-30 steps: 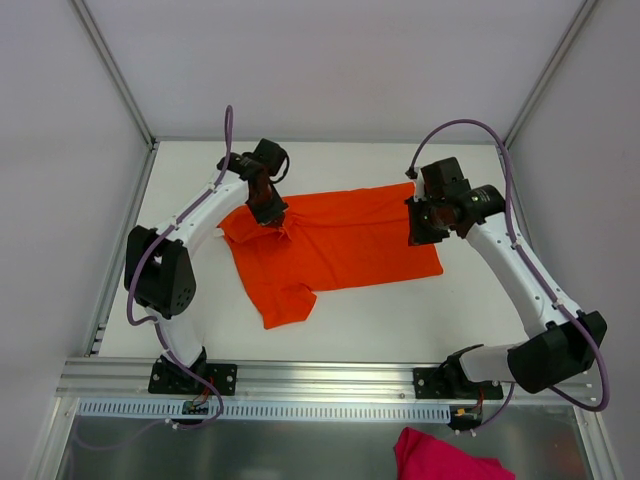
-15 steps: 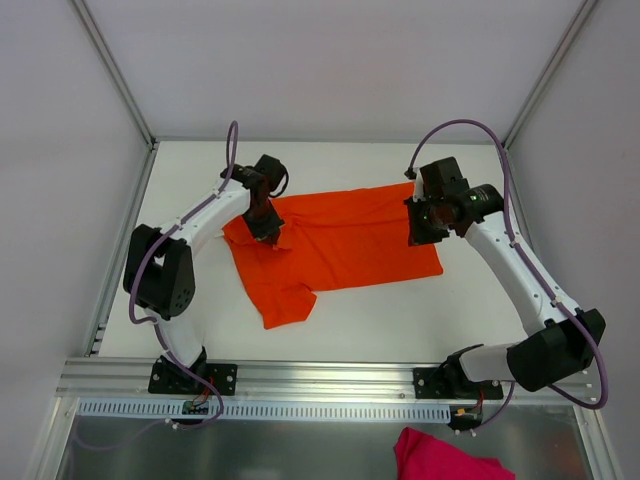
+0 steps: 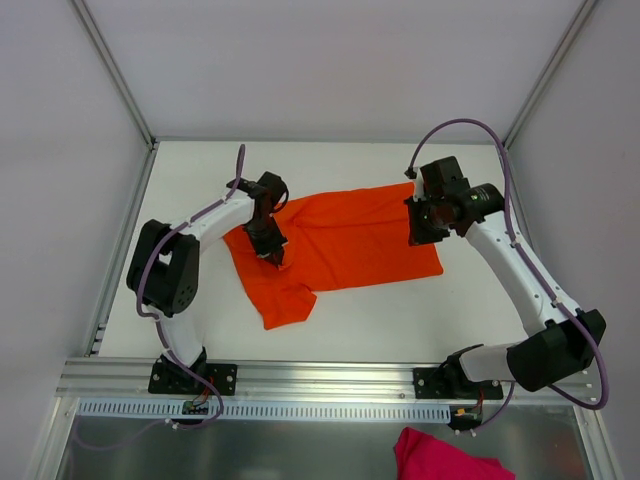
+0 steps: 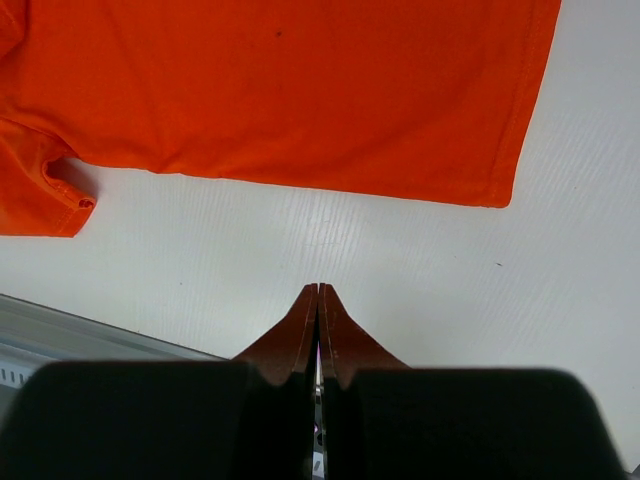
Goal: Fold and stack the t-shirts
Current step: Fold the flattened tshirt in 1/3 of the way
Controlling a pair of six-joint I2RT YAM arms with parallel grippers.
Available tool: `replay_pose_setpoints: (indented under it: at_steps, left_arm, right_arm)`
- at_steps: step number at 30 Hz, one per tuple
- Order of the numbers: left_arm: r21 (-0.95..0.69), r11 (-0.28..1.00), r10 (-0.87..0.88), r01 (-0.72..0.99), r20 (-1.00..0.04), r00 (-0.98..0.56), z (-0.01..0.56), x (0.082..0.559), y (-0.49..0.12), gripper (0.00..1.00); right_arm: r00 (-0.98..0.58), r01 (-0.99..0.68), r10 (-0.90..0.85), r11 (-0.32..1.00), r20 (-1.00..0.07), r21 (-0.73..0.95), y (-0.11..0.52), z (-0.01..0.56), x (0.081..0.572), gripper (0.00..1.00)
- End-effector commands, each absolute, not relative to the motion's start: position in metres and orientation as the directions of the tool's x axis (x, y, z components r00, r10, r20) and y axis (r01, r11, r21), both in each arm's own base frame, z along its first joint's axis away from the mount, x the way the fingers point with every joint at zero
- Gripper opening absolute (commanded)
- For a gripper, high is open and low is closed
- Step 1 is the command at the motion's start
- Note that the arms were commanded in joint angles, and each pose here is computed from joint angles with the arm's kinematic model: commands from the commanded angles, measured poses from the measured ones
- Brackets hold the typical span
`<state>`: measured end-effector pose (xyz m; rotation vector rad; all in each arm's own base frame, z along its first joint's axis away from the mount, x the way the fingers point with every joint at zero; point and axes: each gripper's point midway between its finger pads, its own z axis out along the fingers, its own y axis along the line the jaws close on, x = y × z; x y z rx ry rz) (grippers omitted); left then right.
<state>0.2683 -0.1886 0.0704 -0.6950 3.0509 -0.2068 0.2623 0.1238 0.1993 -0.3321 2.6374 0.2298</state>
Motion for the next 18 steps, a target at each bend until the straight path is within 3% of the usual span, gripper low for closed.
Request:
replay_pose_setpoints:
  at_steps: [1,3,5,8,9,11,18]
  left_arm:
    - [-0.122,0.913,-0.385,-0.389,0.052,-0.921,0.068,0.264,-0.193,0.0]
    - [-0.107,0.918,-0.38,-0.382,0.035,-0.924,0.071,0.269,-0.191,0.01]
    - [-0.087,0.922,-0.376,-0.377,0.03,-0.926,0.069,0.269,-0.187,0.1]
    - [-0.059,0.921,-0.387,-0.386,-0.004,-0.922,0.069,0.273,-0.179,0.43]
    - [-0.043,0.916,-0.399,-0.398,-0.028,-0.916,0.072,0.277,-0.173,0.74]
    - [-0.025,0.913,-0.408,-0.408,-0.078,-0.909,0.079,0.285,-0.167,0.99]
    - [-0.071,0.9,-0.424,-0.429,-0.37,-0.827,0.133,0.341,-0.148,0.99]
  right_arm:
    - [-0.842,-0.29,-0.199,0.951,-0.501,0.11,0.127,0.215,0.263,0.01]
    - [-0.844,-0.287,-0.196,0.952,-0.5,0.111,0.127,0.215,0.262,0.01]
    - [-0.842,-0.287,-0.196,0.951,-0.502,0.111,0.126,0.217,0.26,0.01]
    - [-0.839,-0.285,-0.194,0.953,-0.509,0.106,0.124,0.218,0.26,0.01]
    - [-0.841,-0.283,-0.193,0.953,-0.506,0.107,0.124,0.217,0.259,0.01]
    - [-0.841,-0.286,-0.197,0.952,-0.503,0.105,0.124,0.216,0.257,0.01]
    - [-0.846,-0.283,-0.193,0.953,-0.497,0.112,0.124,0.211,0.255,0.01]
